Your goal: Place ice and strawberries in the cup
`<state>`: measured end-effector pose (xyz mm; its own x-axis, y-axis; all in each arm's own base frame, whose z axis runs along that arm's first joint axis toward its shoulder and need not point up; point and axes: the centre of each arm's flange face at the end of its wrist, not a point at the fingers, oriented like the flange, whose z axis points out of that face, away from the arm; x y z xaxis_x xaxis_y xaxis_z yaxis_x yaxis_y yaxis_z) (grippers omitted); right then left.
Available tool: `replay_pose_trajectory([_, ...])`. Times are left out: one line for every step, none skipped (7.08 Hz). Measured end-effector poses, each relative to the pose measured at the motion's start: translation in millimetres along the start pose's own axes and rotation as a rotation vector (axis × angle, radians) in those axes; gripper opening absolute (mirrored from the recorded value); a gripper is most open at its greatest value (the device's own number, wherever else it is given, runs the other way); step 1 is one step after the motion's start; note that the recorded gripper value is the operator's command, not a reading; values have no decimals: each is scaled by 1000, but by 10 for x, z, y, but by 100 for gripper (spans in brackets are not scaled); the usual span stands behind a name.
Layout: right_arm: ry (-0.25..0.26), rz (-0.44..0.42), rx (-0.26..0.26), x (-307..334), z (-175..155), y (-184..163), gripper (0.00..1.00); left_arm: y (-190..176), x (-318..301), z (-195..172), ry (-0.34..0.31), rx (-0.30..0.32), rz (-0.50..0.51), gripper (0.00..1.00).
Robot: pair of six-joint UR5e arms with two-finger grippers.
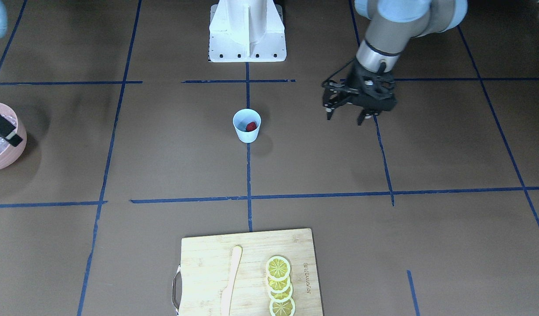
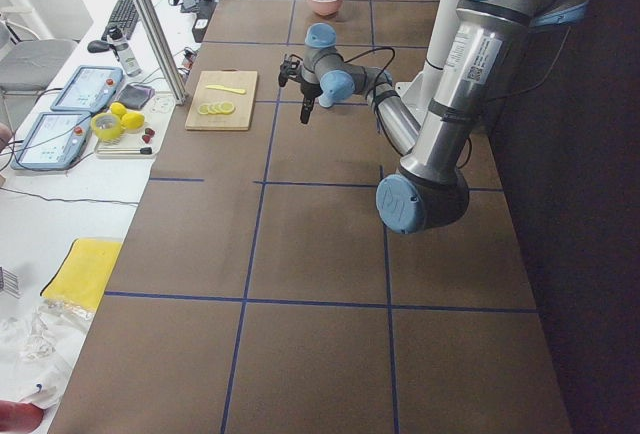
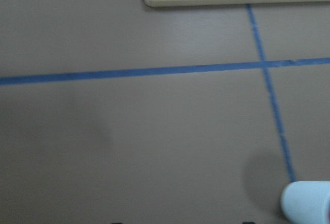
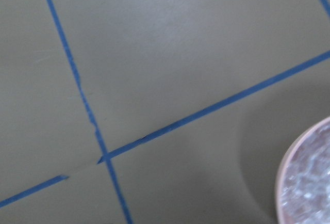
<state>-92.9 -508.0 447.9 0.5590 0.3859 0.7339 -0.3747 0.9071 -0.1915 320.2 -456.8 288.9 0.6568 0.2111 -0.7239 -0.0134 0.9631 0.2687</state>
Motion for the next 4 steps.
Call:
replay_pose_trajectory([25, -89, -3, 446, -69, -369, 100, -31, -747, -294, -74, -42, 76, 83])
replay_pose_trajectory([48, -168, -9, 768, -120, -638, 100, -39, -1399, -593, -132, -82, 138, 84])
replay_pose_trajectory([72, -255, -25, 1034, -155, -836, 100, -37, -1992, -885, -178, -136, 174, 84])
replay_pose_trajectory([99, -351, -57, 1245, -155, -935, 100, -7, -2497, -1111, -201, -190, 152, 100])
